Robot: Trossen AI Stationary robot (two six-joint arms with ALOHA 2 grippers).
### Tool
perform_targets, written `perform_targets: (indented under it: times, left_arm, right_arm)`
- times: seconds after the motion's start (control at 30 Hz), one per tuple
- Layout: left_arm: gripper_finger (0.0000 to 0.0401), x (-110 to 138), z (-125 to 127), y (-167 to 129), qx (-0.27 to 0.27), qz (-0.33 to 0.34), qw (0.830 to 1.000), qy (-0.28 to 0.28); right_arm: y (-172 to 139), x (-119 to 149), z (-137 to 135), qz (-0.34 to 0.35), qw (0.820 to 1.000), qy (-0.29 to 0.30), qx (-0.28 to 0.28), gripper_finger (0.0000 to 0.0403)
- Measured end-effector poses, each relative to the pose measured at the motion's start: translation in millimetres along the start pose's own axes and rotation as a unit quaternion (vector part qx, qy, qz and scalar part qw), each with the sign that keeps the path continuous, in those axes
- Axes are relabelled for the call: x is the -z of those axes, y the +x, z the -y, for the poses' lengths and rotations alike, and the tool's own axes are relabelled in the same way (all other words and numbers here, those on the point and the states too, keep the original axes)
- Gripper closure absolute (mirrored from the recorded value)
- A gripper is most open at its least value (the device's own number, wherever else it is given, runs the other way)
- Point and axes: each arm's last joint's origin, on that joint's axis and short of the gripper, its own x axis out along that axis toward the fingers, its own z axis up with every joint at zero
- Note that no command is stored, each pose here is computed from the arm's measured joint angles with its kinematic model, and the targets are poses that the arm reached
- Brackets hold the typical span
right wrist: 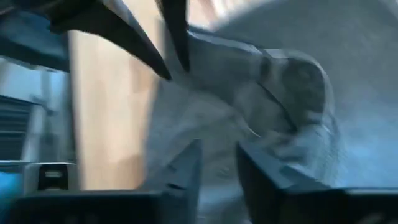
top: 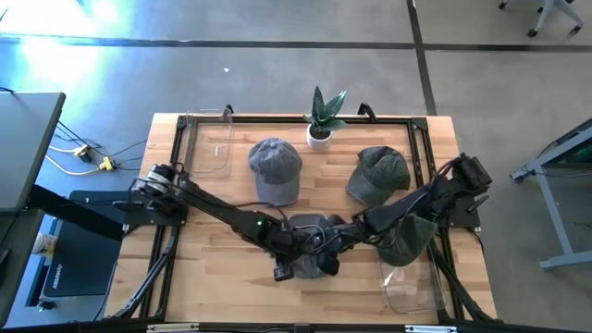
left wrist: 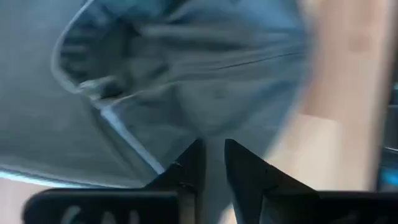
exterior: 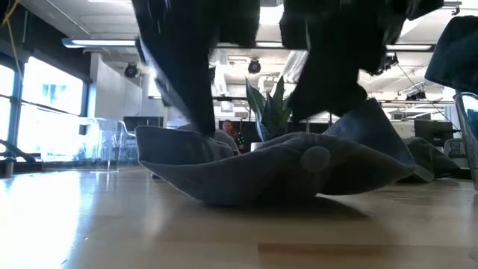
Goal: Pick & Place hat
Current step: Put the bottom gray cap into the top transparent bin
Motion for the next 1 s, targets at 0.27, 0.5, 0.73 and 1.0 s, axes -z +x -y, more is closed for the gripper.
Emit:
perform_targets:
  times: [0.27, 0.5, 0.73, 1.0]
  left_arm:
    - [0.0394, 12, -11, 22, -0.069, -0.05, 0.996, 0.0]
    - [0.04, 15, -10, 12, -0.08, -0.061, 0.995, 0.005]
    - [0.04, 6, -1, -34, -0.016, -0.014, 1.0, 0.0]
    - [0.0401, -6, 8, -18, 0.042, 0.031, 0.998, 0.031]
  right_arm:
    - [-1, 20, 16, -0.066, 0.99, 0.044, 0.117, 0.0378]
    - [-7, 34, 16, -0.096, 0.981, 0.041, 0.162, 0.0397]
    - [-30, 8, -10, -0.071, 0.989, 0.026, 0.127, 0.04]
    - [-3, 15, -21, -0.029, 0.998, -0.02, 0.05, 0.0401]
